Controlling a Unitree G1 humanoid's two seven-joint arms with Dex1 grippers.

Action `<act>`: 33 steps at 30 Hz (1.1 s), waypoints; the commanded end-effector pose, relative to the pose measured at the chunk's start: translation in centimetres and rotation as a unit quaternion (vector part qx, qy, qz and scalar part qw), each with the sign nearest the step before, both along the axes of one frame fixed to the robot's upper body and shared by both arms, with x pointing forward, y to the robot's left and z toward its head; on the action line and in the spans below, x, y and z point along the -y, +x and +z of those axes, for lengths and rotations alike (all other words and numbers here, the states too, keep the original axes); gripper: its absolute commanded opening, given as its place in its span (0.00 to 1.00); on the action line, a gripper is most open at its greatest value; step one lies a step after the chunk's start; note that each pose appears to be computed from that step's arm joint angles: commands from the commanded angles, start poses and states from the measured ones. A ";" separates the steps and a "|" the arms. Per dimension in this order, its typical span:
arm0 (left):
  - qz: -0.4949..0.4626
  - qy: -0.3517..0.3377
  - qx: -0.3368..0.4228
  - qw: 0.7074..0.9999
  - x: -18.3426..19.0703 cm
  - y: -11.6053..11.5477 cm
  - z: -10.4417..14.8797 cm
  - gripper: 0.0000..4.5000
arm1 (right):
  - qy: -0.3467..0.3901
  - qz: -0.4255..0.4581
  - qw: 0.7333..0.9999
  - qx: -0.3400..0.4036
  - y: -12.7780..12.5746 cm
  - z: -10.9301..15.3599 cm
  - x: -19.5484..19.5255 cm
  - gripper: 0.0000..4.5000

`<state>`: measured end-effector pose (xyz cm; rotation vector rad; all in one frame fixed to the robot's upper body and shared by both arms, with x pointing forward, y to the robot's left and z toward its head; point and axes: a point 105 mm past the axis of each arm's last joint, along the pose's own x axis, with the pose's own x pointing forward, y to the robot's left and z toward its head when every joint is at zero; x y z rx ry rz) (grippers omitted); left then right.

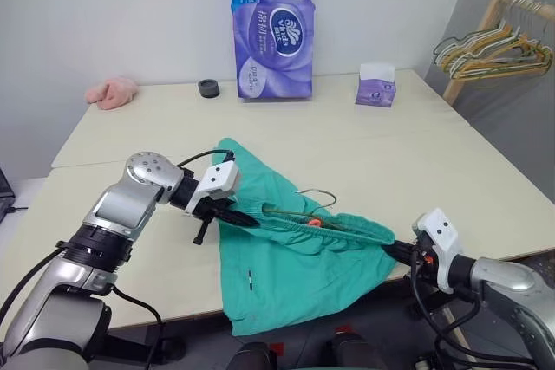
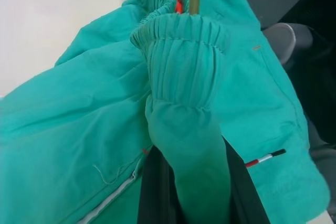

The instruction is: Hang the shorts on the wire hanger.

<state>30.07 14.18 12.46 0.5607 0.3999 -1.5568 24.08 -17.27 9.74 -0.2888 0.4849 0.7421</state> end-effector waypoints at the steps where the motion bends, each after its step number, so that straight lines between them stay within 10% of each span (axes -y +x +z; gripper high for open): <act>1: 0.009 -0.009 0.043 0.999 0.5 0.7 1.2 0.00 | -0.030 0.054 0.997 0.050 1.1 3.7 -0.7 0.00; 17: 0.047 -0.034 0.074 0.996 3.6 2.0 0.2 0.00 | -0.137 0.202 0.966 0.087 3.2 5.9 -4.4 0.00; 30: 0.042 -0.030 0.074 0.996 4.2 1.3 -0.3 0.00 | -0.153 0.149 0.976 0.034 1.4 6.0 0.0 0.89; 33: 0.042 -0.030 0.075 0.996 4.3 1.4 -0.2 0.00 | -0.146 0.127 0.981 0.016 1.3 5.2 0.8 0.89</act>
